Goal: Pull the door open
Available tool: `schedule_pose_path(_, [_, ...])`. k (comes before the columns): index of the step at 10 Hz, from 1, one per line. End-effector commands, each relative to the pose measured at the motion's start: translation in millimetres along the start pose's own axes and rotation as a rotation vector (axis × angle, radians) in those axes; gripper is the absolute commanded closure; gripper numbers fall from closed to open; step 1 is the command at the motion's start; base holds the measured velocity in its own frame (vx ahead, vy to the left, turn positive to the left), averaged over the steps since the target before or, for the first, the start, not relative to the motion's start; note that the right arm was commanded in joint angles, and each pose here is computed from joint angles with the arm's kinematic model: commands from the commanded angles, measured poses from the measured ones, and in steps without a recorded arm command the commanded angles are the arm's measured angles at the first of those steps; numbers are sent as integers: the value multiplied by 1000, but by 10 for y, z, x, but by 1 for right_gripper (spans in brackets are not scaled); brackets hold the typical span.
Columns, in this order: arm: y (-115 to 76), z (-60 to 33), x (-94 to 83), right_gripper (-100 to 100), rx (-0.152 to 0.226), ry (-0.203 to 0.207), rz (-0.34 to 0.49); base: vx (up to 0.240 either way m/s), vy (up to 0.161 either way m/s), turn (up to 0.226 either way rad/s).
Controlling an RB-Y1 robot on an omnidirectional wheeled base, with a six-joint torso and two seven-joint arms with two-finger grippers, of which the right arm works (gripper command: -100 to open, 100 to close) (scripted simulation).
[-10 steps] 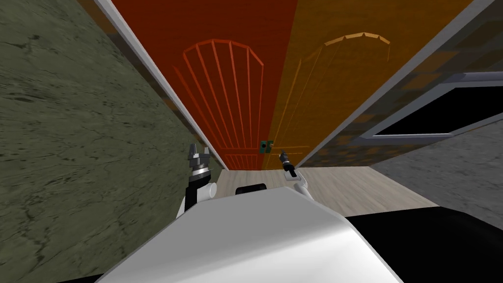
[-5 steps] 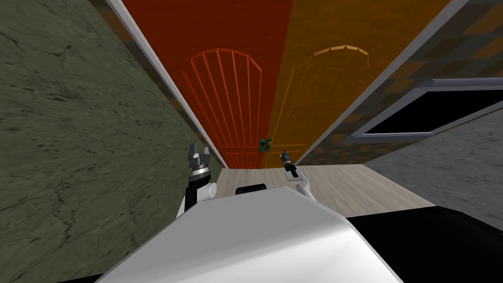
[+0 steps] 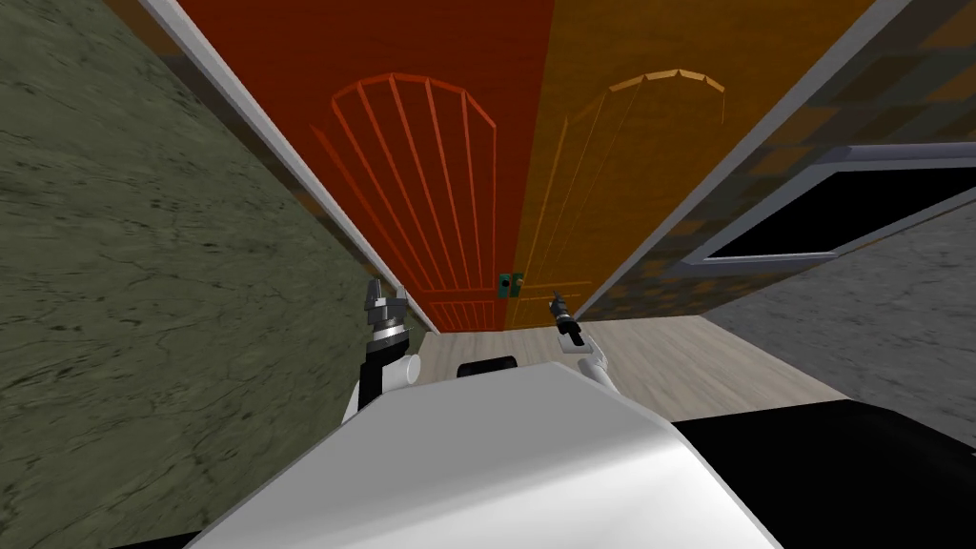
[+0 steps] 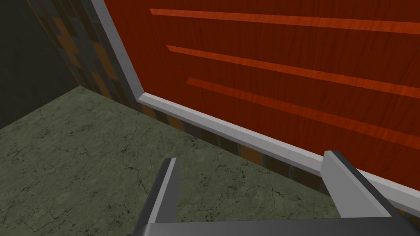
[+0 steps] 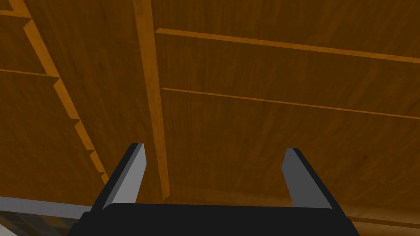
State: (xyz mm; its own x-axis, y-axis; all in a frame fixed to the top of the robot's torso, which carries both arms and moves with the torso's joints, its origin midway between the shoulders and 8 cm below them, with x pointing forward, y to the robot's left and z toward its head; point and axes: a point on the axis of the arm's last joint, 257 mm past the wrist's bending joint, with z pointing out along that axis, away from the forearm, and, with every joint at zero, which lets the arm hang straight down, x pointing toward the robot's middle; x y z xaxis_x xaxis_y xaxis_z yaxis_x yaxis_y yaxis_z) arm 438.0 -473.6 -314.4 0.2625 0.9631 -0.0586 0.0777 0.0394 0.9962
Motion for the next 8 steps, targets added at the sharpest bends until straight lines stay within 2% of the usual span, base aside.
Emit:
schedule_pose_path(1, [31,37,91,-100,-9,11,6,159,-6,84])
schedule_pose_path(2, [55,61,167,-100,-15,21,11,158,24,76])
schedule_pose_path(4, [147,135,434,-100,-39,58,29,223,66,159])
schedule_pose_path(6, [235,188,668,-100,-61,91,44,191,147,133])
schedule_pose_path(7, [209,158,596,-100,-53,80,39,57,74,12])
schedule_pose_path(8, [209,158,596,100,-53,80,39,2,-10,-15])
